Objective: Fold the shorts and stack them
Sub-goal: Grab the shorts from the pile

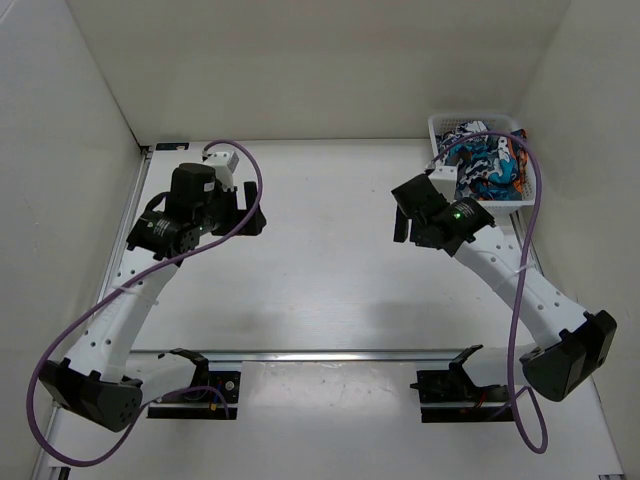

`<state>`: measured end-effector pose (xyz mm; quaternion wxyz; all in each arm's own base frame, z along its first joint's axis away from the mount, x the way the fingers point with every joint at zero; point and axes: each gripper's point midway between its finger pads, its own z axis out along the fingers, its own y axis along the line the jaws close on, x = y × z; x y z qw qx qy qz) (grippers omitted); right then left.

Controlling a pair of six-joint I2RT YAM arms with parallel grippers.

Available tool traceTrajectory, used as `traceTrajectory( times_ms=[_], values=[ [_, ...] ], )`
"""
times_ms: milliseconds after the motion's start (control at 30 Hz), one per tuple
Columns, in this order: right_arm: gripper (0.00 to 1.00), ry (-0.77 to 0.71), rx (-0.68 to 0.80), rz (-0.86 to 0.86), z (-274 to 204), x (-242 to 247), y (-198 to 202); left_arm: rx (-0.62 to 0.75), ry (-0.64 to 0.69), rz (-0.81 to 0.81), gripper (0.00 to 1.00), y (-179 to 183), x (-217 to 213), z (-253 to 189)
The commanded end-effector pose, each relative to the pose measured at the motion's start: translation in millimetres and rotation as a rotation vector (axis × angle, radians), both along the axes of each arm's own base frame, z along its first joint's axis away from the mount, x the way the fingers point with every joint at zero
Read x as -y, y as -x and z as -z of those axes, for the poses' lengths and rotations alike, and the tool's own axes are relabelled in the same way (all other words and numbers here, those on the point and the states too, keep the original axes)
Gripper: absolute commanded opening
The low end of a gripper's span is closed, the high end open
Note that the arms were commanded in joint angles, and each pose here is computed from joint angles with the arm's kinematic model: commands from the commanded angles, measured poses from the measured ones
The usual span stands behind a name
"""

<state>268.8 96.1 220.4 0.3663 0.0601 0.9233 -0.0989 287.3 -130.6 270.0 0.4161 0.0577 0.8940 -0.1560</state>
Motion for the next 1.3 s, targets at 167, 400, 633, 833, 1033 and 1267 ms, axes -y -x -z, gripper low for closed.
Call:
traceTrajectory(
  times_ms=[167,400,633,833,1033,1267],
  values=[
    [1.00,-0.044,0.058,0.022,-9.9,-3.3,-7.3,-0.050,0.016,-0.011,1.00,4.6,1.5,13.4],
    [1.00,-0.074,0.133,0.105,-27.1,39.0,-50.2,-0.099,-0.010,-0.010,1.00,2.7,3.6,31.7],
    [1.00,-0.302,0.184,0.171,-40.9,80.8,-137.8,-0.132,-0.107,-0.084,1.00,-2.9,-8.1,51.8],
    [1.00,-0.361,0.206,0.300,-29.5,135.5,-232.4,-0.152,-0.088,-0.100,1.00,-2.7,-3.5,55.1],
    [1.00,-0.482,0.174,0.338,8.7,166.5,-313.0,-0.227,-0.147,-0.092,1.00,-4.8,-5.1,73.9],
    [0.21,-0.589,0.201,0.364,32.8,170.6,-346.9,-0.245,-0.167,-0.106,1.00,-8.0,-4.5,76.2]
  ],
)
